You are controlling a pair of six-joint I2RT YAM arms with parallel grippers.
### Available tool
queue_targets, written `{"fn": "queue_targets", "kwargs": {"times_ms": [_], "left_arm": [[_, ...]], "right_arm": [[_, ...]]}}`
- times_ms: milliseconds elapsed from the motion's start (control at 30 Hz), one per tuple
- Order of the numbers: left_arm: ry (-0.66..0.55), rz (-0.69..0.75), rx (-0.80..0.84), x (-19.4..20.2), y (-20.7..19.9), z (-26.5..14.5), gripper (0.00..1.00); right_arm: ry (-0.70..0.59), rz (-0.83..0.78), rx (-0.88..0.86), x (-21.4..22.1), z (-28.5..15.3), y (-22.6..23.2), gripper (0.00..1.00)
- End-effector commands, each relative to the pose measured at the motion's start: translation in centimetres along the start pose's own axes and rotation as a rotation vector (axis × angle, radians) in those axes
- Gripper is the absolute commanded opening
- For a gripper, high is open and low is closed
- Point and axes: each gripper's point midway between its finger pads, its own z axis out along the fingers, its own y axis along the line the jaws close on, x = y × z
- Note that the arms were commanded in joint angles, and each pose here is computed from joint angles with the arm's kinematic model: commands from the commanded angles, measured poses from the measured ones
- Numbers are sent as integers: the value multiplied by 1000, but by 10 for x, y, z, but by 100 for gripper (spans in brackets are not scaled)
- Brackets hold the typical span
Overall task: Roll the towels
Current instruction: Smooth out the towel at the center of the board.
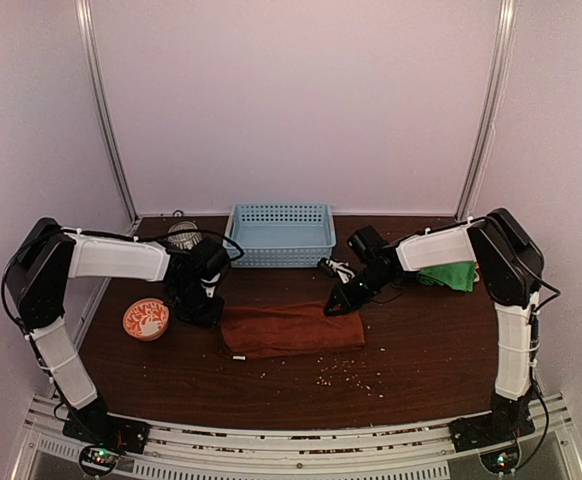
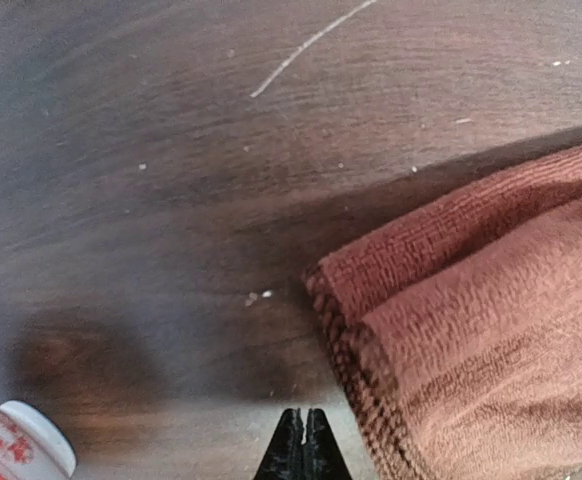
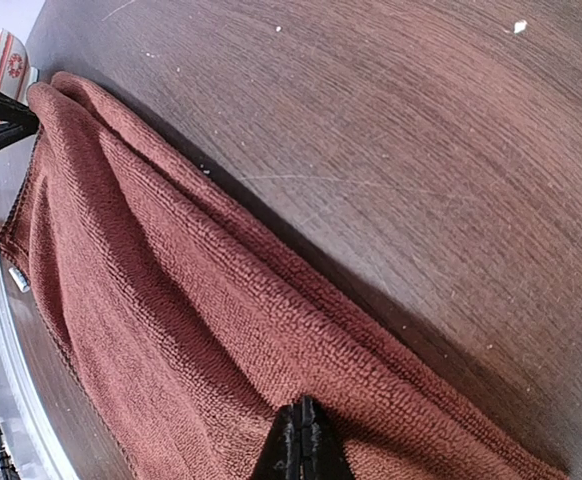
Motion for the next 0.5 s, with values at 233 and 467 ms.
{"fn": "queue_targets", "kwargs": {"times_ms": [233,467], "left_arm": [[-182,61,171,-55,-46,-65,0],[-121,81,103,-50,-41,-26,0]], "right_arm": [[-18,-67,-36,-3,-28,18,8],[-38,-129,0,-8,-47,22,13]]}}
